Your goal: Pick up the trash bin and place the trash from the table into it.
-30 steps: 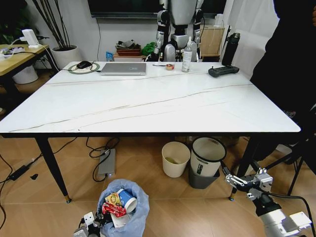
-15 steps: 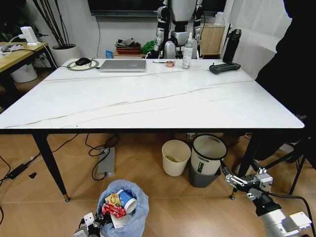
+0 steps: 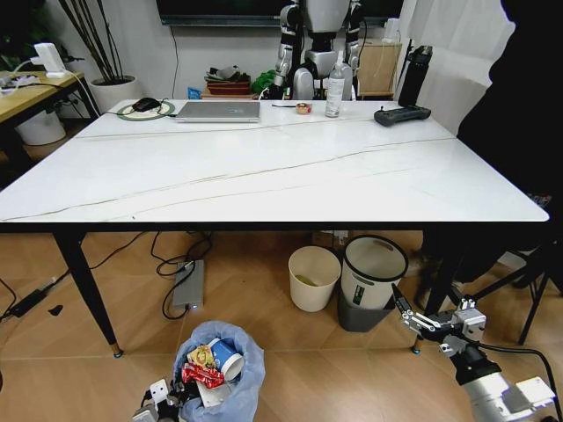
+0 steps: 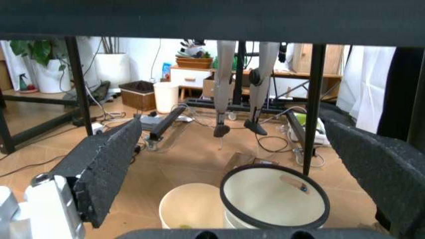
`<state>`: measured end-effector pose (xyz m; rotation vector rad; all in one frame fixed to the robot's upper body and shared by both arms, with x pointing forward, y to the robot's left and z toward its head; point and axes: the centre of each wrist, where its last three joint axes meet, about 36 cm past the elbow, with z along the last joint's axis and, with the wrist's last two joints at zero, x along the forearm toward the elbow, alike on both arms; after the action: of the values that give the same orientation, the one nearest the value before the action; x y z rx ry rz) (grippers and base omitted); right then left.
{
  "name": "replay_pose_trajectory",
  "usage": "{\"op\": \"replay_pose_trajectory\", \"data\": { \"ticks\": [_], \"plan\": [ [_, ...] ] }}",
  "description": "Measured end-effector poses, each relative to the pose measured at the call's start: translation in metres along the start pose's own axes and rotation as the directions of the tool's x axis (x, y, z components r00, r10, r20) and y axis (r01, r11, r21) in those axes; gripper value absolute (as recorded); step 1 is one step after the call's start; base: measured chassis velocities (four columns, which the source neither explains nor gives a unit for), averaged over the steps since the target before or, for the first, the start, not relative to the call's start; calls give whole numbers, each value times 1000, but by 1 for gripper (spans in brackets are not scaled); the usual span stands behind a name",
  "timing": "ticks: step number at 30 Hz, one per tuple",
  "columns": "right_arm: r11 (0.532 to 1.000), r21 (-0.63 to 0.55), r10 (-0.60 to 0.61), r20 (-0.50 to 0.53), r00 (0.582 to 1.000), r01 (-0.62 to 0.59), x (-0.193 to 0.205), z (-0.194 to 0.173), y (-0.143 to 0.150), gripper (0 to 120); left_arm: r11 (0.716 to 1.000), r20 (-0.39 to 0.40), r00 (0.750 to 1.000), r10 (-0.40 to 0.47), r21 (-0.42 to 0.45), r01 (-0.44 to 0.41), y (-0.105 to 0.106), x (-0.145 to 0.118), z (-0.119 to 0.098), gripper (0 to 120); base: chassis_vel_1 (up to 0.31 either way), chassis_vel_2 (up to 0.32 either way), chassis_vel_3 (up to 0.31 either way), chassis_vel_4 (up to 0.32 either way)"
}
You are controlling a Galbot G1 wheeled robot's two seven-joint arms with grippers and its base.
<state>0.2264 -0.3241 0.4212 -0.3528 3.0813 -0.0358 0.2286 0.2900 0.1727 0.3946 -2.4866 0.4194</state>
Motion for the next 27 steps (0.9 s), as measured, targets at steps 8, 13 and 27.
{"op": "replay_pose_trajectory", "data": {
  "ticks": [8,13,27],
  "plan": [
    [1000,0,0,0,1000,0,0,0,0,100,1000,22,1000,-11,-26,11,3,-2,6,0,0,0,0,0],
    [1000,0,0,0,1000,0,0,0,0,100,999,15,1000,-24,-27,24,5,-6,12,0,0,0,0,0],
    [1000,0,0,0,1000,0,0,0,0,100,999,8,1000,-28,-15,28,7,-9,17,10,0,0,0,0]
  ]
}}
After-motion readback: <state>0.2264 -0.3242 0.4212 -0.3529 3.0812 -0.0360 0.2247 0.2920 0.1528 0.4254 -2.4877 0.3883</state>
